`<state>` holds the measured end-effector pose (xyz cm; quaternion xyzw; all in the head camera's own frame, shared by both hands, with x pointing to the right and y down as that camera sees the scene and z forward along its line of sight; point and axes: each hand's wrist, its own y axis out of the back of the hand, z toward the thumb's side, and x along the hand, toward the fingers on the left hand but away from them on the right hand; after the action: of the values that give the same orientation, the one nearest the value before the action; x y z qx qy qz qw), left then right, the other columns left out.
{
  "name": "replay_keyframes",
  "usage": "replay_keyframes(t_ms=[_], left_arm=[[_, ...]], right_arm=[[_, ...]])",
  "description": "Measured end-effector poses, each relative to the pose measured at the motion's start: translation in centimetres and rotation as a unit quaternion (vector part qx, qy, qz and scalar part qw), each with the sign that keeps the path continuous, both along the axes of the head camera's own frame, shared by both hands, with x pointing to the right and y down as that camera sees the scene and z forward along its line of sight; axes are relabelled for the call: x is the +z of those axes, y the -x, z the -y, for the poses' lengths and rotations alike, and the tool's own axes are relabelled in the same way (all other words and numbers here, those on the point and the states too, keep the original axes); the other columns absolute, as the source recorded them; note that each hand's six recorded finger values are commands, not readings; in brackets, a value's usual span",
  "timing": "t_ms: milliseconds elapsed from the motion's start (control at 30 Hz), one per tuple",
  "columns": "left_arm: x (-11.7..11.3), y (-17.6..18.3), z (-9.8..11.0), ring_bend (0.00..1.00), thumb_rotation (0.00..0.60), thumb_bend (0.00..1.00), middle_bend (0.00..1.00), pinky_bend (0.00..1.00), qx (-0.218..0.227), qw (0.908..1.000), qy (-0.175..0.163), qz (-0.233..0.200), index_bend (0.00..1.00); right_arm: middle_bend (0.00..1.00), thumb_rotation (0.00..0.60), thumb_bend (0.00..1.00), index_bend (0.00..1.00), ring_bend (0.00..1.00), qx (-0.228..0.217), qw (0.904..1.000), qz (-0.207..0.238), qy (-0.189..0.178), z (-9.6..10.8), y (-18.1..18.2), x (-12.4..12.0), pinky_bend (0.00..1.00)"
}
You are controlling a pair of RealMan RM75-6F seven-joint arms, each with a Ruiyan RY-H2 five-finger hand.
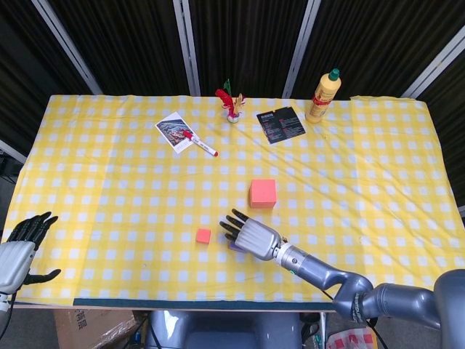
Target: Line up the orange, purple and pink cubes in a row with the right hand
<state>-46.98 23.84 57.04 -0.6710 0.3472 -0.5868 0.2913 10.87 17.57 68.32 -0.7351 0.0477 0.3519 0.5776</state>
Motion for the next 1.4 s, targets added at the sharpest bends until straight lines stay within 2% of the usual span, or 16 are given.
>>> replay_keyframes(t_ms=[167, 333, 433, 633, 967, 1167, 1400], left_arm=[[0.0, 0.0, 0.0, 0.00, 0.600, 0.02, 0.00, 0.03, -0.001, 1.0000, 0.001, 0.000, 0.00], [0.0, 0.0, 0.0, 0.00, 0.600, 0.02, 0.00, 0.03, -0.001, 1.0000, 0.001, 0.000, 0.00], [0.0, 0.0, 0.0, 0.00, 0.600, 0.02, 0.00, 0.03, -0.001, 1.0000, 0.002, 0.000, 0.00], [0.0, 0.0, 0.0, 0.00, 0.600, 0.02, 0.00, 0.03, -0.001, 1.0000, 0.003, 0.000, 0.00], [0.1, -0.1, 0.0, 0.00, 0.600, 0.02, 0.00, 0.03, 0.000, 1.0000, 0.006, -0.002, 0.00], [0.1, -0.1, 0.0, 0.00, 0.600, 0.02, 0.00, 0.03, -0.003, 1.0000, 0.008, -0.005, 0.00], [0.1, -0.1, 0.1, 0.00, 0.600, 0.02, 0.00, 0.03, -0.006, 0.9999, 0.011, -0.009, 0.00]], right_arm=[[0.10, 0.600, 0.41, 0.46, 0.02, 0.007, 0.9999, 0.007, 0.008, 0.0, 0.4, -0.1, 0.05], [0.10, 0.600, 0.42, 0.46, 0.02, 0.017, 0.9998, 0.012, 0.007, 0.4, 0.5, -0.5, 0.05], [0.10, 0.600, 0.43, 0.46, 0.02, 0.042, 0.9988, 0.021, 0.013, 1.1, 0.5, -0.8, 0.05], [0.10, 0.600, 0.43, 0.46, 0.02, 0.119, 0.9919, 0.034, 0.030, 2.9, 0.3, -1.5, 0.05], [0.10, 0.600, 0.44, 0.46, 0.02, 0.224, 0.9732, 0.037, 0.036, 5.3, 1.0, -1.5, 0.05], [0.10, 0.600, 0.44, 0.47, 0.02, 0.243, 0.9686, 0.043, 0.028, 5.7, 3.9, -1.3, 0.05], [0.10, 0.600, 0.46, 0.49, 0.00, 0.260, 0.9652, 0.027, 0.014, 6.3, 5.1, -0.4, 0.05]])
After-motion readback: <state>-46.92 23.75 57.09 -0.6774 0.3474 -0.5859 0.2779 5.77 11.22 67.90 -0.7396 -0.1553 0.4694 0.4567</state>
